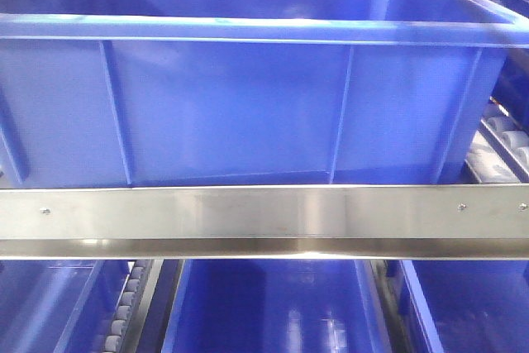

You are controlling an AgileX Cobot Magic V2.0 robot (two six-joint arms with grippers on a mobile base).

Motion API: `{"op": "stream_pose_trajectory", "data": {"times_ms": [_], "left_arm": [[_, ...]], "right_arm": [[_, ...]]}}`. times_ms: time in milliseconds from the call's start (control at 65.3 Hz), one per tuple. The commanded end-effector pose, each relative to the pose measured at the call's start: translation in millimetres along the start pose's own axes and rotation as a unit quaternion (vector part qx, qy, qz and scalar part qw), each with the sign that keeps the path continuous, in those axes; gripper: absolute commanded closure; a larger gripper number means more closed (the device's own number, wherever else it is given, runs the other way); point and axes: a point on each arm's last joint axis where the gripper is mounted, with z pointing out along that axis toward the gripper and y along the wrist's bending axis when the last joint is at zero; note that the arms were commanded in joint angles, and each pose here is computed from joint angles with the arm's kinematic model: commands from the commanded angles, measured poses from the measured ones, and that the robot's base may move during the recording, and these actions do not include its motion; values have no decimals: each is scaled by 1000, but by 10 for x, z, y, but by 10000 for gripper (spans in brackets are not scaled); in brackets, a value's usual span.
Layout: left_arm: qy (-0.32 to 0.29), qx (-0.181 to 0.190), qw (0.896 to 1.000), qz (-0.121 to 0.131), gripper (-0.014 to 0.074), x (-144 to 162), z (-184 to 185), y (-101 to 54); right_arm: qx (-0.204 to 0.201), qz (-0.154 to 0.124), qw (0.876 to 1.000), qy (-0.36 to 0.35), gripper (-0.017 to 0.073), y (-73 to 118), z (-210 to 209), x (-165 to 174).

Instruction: Grab silver tray and place in blue box

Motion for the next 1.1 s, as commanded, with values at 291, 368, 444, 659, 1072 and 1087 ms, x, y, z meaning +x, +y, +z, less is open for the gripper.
{"op": "stream_pose_trajectory", "data": {"times_ms": [291,368,444,659,1072,1087], "left_arm": [[-140,153,978,29,680,-235,-1028,-214],[-140,175,974,34,680,-47,-1191,-140],[-154,197,968,38,680,94,-1385,-53],[-188,267,941,91,680,819,-1862,251],[-270,358,890,88,680,1745,-2337,630],[-270,360,889,88,680,1762,-2334,630]], "right_arm": [[-154,-48,971,-175,508,59,-931,-239],[-192,-59,961,-188,508,32,-1088,-56],[-223,-71,953,-194,508,-20,-1237,176],[-263,-133,929,-225,509,-301,-1782,910],[-271,-124,893,-336,510,-706,-2387,1656],[-271,-124,893,-337,510,-709,-2391,1664]]}}
